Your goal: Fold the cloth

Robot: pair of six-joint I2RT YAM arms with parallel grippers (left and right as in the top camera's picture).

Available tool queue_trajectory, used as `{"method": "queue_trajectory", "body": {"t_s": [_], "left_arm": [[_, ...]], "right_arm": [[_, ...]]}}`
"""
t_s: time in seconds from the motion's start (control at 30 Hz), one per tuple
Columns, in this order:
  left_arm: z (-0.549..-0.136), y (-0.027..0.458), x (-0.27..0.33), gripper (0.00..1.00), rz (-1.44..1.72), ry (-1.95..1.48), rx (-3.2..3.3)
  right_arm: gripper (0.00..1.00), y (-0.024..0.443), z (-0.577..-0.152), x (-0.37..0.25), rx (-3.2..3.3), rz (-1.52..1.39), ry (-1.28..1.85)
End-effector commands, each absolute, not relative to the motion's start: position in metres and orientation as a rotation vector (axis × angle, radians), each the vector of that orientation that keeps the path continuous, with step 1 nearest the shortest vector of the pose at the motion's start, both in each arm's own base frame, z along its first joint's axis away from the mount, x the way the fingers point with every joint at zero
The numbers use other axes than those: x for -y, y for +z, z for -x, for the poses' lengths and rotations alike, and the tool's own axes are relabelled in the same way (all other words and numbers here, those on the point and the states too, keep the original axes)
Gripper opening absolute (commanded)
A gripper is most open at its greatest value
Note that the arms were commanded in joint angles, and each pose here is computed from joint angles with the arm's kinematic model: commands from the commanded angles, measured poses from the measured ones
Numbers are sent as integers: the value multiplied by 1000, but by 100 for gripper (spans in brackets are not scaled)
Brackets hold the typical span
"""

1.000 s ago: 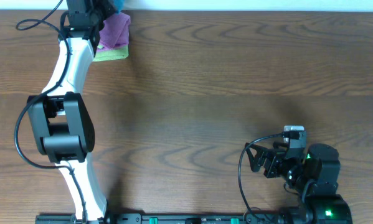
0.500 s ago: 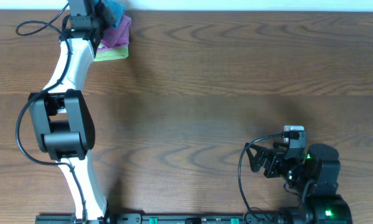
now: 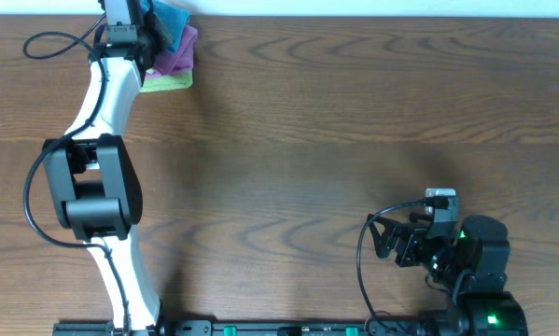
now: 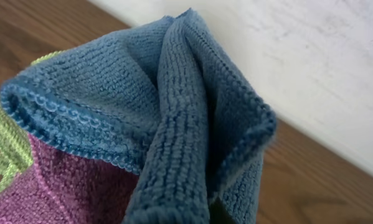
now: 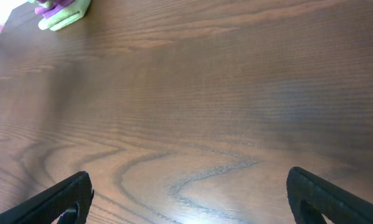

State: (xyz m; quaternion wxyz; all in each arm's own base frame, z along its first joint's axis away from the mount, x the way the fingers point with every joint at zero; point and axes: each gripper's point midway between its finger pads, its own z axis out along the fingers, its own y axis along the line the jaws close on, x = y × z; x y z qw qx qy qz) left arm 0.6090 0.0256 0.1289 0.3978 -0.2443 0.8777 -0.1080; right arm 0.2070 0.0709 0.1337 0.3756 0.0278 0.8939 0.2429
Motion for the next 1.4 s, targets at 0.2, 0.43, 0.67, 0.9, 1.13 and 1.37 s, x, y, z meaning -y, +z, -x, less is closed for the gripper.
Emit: {"method": "queue_trajectory", "body": {"t_s": [0.2, 0.43, 0.67, 0.9, 1.13, 1.37], "left_arm": [[-602, 122, -39, 6, 614, -178, -2263], [-592, 113, -47, 6, 586, -85, -2319], [-590, 111, -48, 8, 585, -67, -2330], [-577, 106, -60, 18, 622, 27, -2366], [-572, 108, -61, 54, 627, 39, -2378], [-570, 125, -65, 77, 632, 57, -2347]], "right_arm": [[99, 132, -206, -71, -2289, -88, 637], [99, 132, -206, -71, -2289, -88, 637], [99, 132, -206, -71, -2289, -88, 637], [99, 132, -206, -71, -2289, -88, 637], [99, 132, -206, -71, -2289, -88, 637], [99, 132, -206, -71, -2289, -88, 637]]}}
